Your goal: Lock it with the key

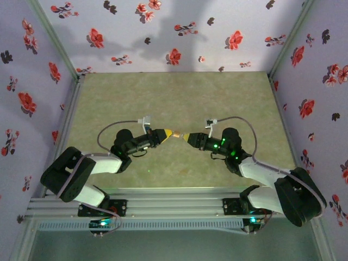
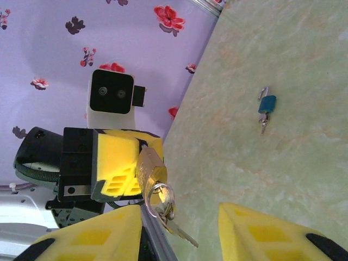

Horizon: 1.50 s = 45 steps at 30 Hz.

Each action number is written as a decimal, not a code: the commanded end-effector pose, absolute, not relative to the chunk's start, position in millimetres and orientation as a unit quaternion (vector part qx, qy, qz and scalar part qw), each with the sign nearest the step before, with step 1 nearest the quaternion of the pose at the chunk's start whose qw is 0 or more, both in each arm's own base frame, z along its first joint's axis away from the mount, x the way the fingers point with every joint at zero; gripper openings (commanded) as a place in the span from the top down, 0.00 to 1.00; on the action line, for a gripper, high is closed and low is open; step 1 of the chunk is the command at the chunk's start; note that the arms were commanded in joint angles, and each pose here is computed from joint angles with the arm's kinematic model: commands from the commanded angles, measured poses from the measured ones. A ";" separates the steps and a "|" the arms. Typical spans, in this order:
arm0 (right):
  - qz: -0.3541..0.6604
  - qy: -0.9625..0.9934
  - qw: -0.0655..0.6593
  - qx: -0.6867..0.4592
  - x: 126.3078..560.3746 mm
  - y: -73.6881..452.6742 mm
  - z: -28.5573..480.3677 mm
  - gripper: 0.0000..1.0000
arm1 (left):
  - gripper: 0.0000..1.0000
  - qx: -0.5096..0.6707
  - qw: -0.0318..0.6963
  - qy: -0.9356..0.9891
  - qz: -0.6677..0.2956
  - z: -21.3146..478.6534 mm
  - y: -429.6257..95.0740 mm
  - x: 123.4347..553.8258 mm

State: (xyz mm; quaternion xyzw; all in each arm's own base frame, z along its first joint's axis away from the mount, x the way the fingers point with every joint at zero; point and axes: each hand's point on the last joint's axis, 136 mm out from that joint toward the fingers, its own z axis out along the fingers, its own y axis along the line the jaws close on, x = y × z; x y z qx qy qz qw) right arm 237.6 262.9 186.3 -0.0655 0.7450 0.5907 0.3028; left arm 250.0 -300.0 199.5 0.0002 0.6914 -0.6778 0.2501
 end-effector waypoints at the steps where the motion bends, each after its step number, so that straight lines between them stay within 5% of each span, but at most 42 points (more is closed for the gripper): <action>1: 0.609 0.723 0.315 -0.089 234.4 269.3 204.1 0.61 | 1.00 0.022 0.264 0.670 -0.694 216.5 -301.5 243.6; 19: 0.610 0.721 0.313 -0.101 230.4 275.5 206.1 0.70 | 1.00 0.028 0.256 0.672 -0.694 213.7 -309.9 242.7; 45: 0.600 0.729 0.316 -0.093 232.3 273.3 202.0 1.00 | 1.00 0.031 0.262 0.667 -0.697 219.4 -308.5 241.9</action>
